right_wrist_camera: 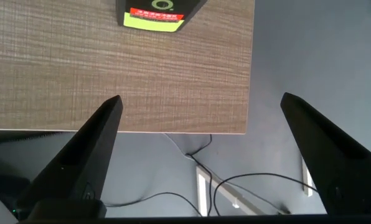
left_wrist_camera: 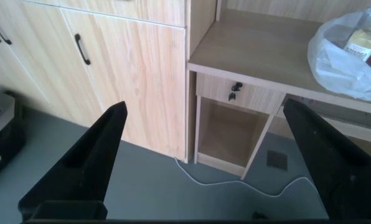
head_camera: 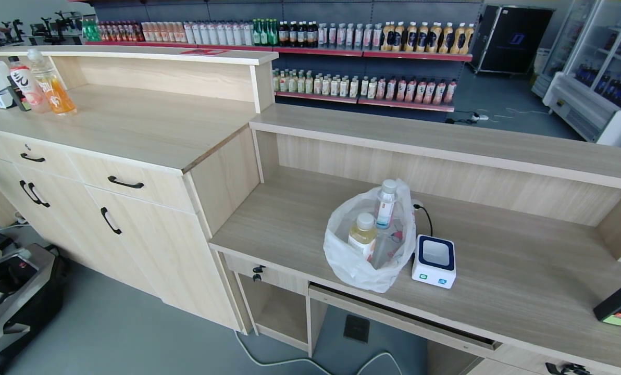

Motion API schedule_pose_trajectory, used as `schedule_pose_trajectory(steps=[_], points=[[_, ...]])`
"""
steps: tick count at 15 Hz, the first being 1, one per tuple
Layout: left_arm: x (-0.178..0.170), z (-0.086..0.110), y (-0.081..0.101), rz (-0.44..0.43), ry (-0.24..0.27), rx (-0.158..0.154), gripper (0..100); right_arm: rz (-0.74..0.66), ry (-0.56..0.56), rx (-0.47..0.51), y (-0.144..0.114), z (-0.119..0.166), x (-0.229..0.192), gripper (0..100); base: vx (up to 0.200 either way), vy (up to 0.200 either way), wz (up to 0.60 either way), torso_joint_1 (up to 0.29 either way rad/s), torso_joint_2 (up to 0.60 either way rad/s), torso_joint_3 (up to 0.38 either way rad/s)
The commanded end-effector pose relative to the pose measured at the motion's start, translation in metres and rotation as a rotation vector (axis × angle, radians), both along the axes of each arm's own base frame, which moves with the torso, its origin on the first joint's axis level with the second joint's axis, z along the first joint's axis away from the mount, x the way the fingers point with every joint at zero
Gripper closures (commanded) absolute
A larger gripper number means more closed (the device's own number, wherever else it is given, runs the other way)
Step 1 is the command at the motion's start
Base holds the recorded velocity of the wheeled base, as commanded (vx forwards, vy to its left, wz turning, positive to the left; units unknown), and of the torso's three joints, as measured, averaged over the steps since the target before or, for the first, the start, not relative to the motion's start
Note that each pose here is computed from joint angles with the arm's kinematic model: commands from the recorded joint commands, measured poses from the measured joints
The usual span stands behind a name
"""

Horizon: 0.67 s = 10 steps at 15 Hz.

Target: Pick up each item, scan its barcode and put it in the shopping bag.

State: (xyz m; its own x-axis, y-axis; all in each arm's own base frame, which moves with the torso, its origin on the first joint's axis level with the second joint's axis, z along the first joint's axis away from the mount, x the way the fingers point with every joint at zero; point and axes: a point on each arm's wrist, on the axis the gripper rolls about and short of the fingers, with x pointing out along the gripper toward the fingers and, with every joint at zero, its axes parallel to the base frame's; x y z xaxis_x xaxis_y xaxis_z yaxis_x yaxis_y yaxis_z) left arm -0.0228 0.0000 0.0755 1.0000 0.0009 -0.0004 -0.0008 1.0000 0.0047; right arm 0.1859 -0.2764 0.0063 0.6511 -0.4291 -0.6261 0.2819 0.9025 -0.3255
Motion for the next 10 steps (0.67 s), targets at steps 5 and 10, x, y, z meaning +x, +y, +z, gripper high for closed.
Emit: schedule_pose_trajectory(steps=[5,10], points=[[0.000,0.000,0.000,0.001,0.000,0.000,0,-0.047,-0.076,0.055,-0.011,-0.001,0.008,0,0.000,0.000,0.00,0.000,0.00,0.000],[0.000,0.000,0.000,0.001,0.000,0.000,0,-0.004,-0.133,0.077,-0.011,0.001,0.034,0,0.000,0.000,0.00,0.000,0.00,0.000]])
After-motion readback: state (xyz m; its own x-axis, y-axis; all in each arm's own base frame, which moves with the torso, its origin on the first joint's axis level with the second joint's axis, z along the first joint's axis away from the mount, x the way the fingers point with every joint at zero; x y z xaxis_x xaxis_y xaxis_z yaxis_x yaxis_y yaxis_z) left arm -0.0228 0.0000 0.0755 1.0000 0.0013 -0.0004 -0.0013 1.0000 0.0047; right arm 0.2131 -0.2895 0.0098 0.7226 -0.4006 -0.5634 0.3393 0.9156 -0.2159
